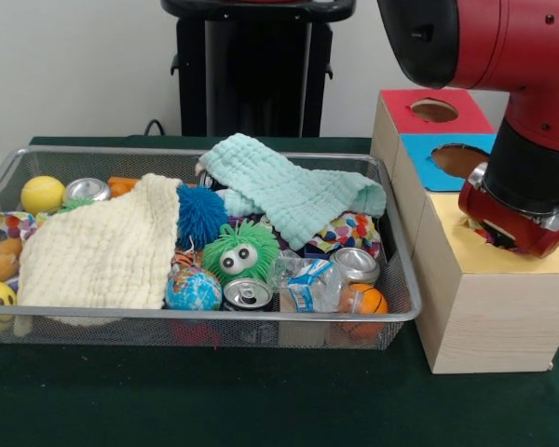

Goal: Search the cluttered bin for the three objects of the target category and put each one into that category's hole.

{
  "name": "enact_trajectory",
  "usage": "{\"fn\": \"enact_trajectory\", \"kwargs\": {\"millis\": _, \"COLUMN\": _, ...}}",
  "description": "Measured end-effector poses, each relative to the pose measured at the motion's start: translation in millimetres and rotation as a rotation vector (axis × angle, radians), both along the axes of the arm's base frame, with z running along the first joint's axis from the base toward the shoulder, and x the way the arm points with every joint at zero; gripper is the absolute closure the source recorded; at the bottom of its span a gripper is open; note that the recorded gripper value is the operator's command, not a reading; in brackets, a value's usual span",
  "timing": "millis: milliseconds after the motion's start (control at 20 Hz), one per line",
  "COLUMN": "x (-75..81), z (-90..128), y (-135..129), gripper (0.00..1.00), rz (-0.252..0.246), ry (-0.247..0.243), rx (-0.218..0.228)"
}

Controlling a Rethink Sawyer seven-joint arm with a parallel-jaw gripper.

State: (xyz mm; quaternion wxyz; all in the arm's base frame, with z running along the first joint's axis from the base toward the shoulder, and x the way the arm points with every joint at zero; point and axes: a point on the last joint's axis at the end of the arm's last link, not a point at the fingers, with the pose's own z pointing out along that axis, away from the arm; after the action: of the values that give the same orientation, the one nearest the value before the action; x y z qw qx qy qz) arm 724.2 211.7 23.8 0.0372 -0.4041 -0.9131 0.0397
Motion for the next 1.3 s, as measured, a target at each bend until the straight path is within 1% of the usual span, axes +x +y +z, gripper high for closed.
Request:
{"fn": "enact_trajectory", "kwargs": {"millis": 200, "x": -0.4, "z": 2.3, "y": -4.0, "gripper": 1.0, "rz": -0.007, "ry": 0.016, "rx": 0.001}}
{"fn": "enact_trajectory", "kwargs": {"millis": 500, "x": -2.3, "z": 14.8, "y": -7.2, "gripper": 1.0, "rz": -0.014, "ry": 0.058, "rx": 0.004}}
{"fn": "enact_trajectory", "kwargs": {"millis": 550, "x": -2.9, "z": 20.4, "y": -7.5, "gripper": 1.0, "rz": -0.016, "ry": 0.075, "rx": 0.006}}
{"fn": "enact_trajectory", "kwargs": {"millis": 650, "x": -3.3, "z": 27.5, "y": -7.4, "gripper": 1.0, "rz": -0.016, "ry": 0.093, "rx": 0.007}}
{"fn": "enact_trajectory", "kwargs": {"millis": 850, "x": -1.5, "z": 44.7, "y": -6.1, "gripper": 1.0, "rz": -0.016, "ry": 0.115, "rx": 0.011}}
{"fn": "enact_trajectory", "kwargs": {"millis": 950, "x": 0.5, "z": 52.7, "y": -5.3, "gripper": 1.0, "rz": -0.015, "ry": 0.118, "rx": 0.013}}
{"fn": "enact_trajectory", "kwargs": {"millis": 1050, "x": 5.3, "z": 68.2, "y": -4.1, "gripper": 1.0, "rz": -0.015, "ry": 0.121, "rx": 0.017}}
{"fn": "enact_trajectory", "kwargs": {"millis": 1300, "x": 14.2, "z": 91.0, "y": -5.8, "gripper": 1.0, "rz": -0.017, "ry": 0.119, "rx": 0.024}}
